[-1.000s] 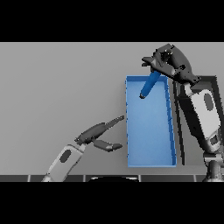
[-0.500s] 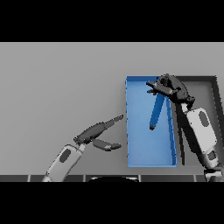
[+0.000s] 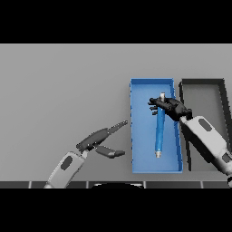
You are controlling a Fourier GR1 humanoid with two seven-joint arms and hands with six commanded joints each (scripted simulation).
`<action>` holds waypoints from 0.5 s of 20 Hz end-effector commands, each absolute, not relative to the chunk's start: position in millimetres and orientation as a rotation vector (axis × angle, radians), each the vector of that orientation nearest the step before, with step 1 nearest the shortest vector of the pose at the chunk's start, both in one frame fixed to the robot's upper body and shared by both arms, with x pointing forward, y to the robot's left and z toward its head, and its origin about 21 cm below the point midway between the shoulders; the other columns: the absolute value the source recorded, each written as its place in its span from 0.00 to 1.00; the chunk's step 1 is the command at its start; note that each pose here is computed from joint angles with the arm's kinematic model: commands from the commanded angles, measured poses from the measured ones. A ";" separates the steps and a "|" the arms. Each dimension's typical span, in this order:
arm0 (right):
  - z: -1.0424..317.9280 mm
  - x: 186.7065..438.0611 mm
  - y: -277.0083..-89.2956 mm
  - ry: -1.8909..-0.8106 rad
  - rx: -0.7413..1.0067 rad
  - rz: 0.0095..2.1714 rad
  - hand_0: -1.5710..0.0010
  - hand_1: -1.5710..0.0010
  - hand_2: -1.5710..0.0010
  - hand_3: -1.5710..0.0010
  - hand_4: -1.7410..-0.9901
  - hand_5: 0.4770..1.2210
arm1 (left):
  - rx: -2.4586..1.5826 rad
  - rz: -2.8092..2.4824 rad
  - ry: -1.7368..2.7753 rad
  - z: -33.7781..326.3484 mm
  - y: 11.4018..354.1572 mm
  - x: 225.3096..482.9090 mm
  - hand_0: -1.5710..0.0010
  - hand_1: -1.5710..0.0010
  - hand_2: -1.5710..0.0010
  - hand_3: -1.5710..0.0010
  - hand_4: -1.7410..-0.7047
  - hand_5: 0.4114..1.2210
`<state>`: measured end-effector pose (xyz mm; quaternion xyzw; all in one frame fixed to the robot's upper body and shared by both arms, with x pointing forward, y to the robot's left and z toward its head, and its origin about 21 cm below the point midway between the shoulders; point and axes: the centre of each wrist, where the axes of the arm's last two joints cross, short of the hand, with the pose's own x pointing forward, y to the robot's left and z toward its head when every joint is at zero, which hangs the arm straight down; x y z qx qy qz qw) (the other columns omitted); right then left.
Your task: Pick up the blue pipe and place it into the blue bin.
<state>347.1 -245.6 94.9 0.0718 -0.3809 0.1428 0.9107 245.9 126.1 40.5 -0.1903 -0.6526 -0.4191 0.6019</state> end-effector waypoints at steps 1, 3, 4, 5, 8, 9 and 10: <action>94.5 347.1 -245.6 -0.784 0.138 0.306 0.78 0.81 0.81 0.85 0.71 0.74 | -0.436 -0.970 -1.509 40.8 126.2 246.8 1.00 1.00 1.00 1.00 0.82 0.05; 92.7 346.0 -242.8 -0.784 0.087 0.392 0.86 0.88 0.88 0.90 0.77 0.60 | -0.436 -0.975 -1.511 42.0 125.1 246.8 1.00 1.00 1.00 1.00 0.82 0.05; 87.7 345.0 -243.5 -0.779 0.049 0.448 0.89 0.90 0.90 0.92 0.79 0.55 | -0.434 -0.976 -1.507 42.0 124.4 247.5 1.00 1.00 1.00 1.00 0.82 0.05; 85.1 344.0 -243.5 -0.781 0.024 0.494 0.91 0.92 0.92 0.94 0.81 0.51 | -0.438 -0.975 -1.517 42.5 125.9 248.1 1.00 1.00 1.00 1.00 0.81 0.05; 79.6 345.8 -240.5 -0.810 -0.026 0.521 0.95 0.96 0.96 0.97 0.82 0.39 | -0.435 -0.976 -1.502 39.4 126.6 250.1 1.00 1.00 1.00 1.00 0.81 0.05; 76.9 346.6 -240.7 -0.805 -0.036 0.521 0.96 0.97 0.97 0.97 0.82 0.35 | -0.435 -0.974 -1.505 39.9 123.2 249.6 1.00 1.00 1.00 1.00 0.80 0.06; 76.1 346.0 -240.0 -0.806 -0.058 0.525 0.97 0.97 0.98 0.98 0.82 0.32 | -0.433 -0.972 -1.508 39.3 123.6 249.6 1.00 1.00 1.00 1.00 0.80 0.06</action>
